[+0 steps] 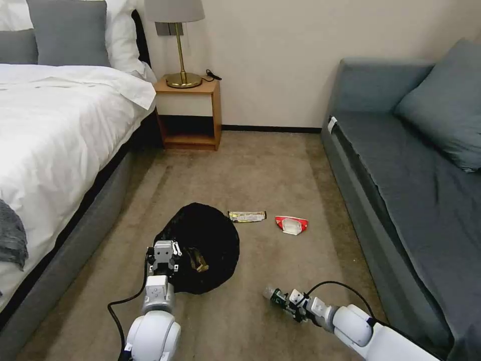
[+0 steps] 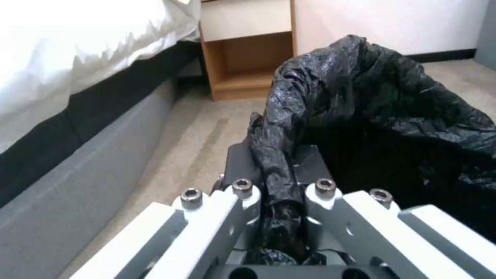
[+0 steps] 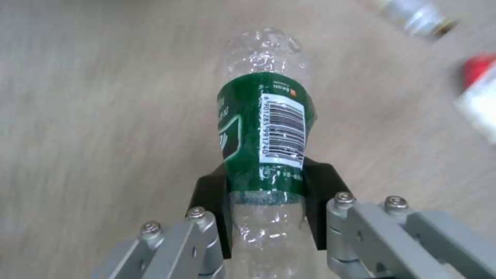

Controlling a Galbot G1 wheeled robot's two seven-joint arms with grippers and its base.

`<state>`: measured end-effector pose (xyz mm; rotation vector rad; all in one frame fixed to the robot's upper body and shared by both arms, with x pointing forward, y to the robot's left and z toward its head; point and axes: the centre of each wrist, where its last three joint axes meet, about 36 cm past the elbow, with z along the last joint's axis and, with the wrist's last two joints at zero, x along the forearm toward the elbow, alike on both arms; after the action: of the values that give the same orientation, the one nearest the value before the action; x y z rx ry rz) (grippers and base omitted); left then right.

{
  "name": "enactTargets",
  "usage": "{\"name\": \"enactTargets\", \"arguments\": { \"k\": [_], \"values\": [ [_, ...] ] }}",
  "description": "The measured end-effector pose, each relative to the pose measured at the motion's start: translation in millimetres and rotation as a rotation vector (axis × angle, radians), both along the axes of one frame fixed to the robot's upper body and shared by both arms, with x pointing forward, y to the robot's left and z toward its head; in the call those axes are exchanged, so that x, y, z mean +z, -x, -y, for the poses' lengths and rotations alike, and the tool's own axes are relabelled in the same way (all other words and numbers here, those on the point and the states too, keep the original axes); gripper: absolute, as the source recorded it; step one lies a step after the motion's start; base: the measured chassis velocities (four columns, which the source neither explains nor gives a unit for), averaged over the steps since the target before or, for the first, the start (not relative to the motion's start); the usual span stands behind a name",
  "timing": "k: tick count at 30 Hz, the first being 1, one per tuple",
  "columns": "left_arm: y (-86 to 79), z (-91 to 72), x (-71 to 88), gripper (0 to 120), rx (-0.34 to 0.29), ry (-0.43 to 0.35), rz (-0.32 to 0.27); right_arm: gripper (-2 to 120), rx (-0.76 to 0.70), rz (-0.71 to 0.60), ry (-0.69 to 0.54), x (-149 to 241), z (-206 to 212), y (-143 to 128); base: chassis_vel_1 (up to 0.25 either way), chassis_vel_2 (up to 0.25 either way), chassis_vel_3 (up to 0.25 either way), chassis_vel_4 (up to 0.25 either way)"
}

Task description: Pick up the trash bin, then pick up the garbage on the floor and place it into the trash bin.

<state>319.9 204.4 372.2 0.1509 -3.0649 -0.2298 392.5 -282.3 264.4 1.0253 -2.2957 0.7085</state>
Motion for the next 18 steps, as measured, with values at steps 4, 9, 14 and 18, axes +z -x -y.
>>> {"name": "enactTargets", "arguments": {
  "k": [4,9,14,18],
  "values": [
    [4.7,-4.9,0.3,4,-0.014,-0.003,0.002,29,-0.087,0.105,-0.113,48.4,10.0,-25.5,0.0,0.0,0.0,0.0],
    [7.8,-9.9,4.8,4,-0.018,0.0,0.017,29,-0.187,0.219,-0.353,104.9,0.5,-44.5,0.0,0.0,0.0,0.0],
    [8.6,-11.6,9.2,4,-0.019,0.003,0.027,29,-0.222,0.271,-0.623,145.6,-44.4,-40.0,0.0,0.0,0.0,0.0],
    [8.3,-8.7,9.5,4,-0.022,0.01,0.028,29,-0.268,0.181,-0.788,157.6,-83.9,-26.8,0.0,0.0,0.0,0.0]
  ]
}}
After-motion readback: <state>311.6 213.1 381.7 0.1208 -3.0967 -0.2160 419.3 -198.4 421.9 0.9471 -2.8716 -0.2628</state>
